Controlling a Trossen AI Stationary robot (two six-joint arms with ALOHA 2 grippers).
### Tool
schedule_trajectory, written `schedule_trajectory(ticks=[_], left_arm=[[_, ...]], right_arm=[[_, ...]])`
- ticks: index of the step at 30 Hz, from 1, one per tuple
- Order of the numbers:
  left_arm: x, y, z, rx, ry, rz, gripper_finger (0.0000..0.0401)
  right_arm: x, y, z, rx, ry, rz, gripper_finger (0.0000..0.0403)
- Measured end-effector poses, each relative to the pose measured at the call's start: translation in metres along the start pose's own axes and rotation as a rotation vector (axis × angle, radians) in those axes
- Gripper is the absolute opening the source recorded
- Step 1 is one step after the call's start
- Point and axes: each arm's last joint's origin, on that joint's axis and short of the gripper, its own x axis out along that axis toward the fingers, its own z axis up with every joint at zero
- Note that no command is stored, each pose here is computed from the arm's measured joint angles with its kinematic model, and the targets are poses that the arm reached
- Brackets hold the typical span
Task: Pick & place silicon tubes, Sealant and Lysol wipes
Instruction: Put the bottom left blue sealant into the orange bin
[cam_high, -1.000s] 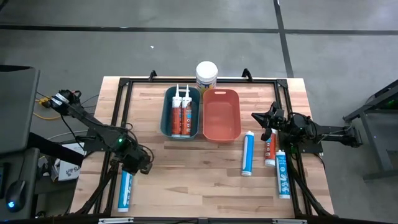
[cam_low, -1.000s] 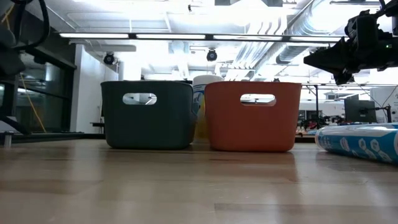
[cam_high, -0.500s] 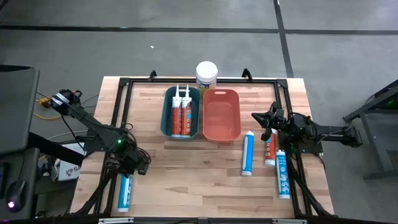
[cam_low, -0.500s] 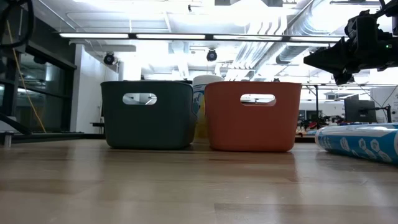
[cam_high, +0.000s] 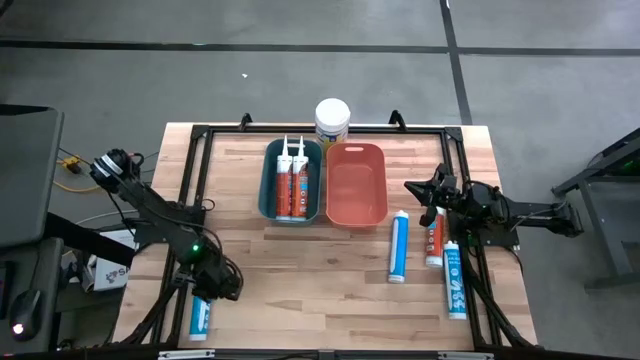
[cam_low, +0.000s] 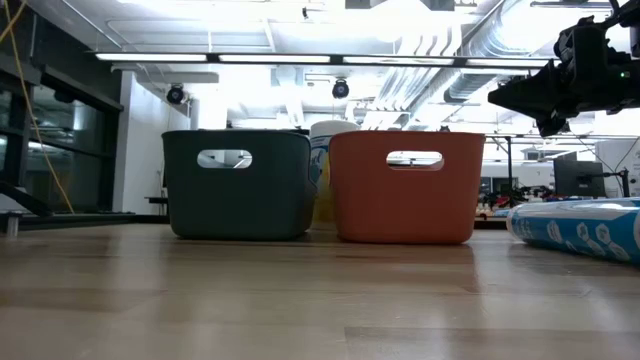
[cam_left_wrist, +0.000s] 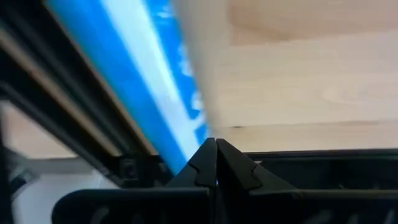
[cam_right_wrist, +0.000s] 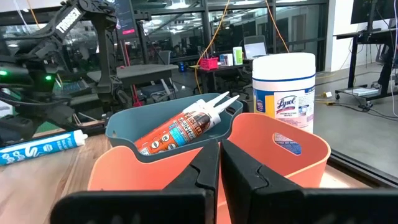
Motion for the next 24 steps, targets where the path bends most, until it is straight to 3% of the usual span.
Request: schedule_trajectory(ticks=[3, 10, 17, 24], left_arm=[[0.003, -0.006, -0.011, 0.013, -0.025, -0.005, 0.0000], [0.021, -0.003, -0.022, 0.014, -0.031, 0.100, 0.0000], [0.022, -0.012, -0.019, 0.016, -0.148, -0.046, 0.0001], [0.021, -0.017, -0.016, 0.002, -0.143, -0.066, 0.0001]], right_arm=[[0.000, 0.000, 0.000, 0.000, 0.002, -0.001, 0.0012], [0.000, 0.000, 0.000, -0.001, 0.003, -0.001, 0.0012], [0.000, 0.000, 0.000, -0.001, 0.004, -0.001, 0.0012], [0.000, 0.000, 0.000, -0.001, 0.003, -0.001, 0.0012]])
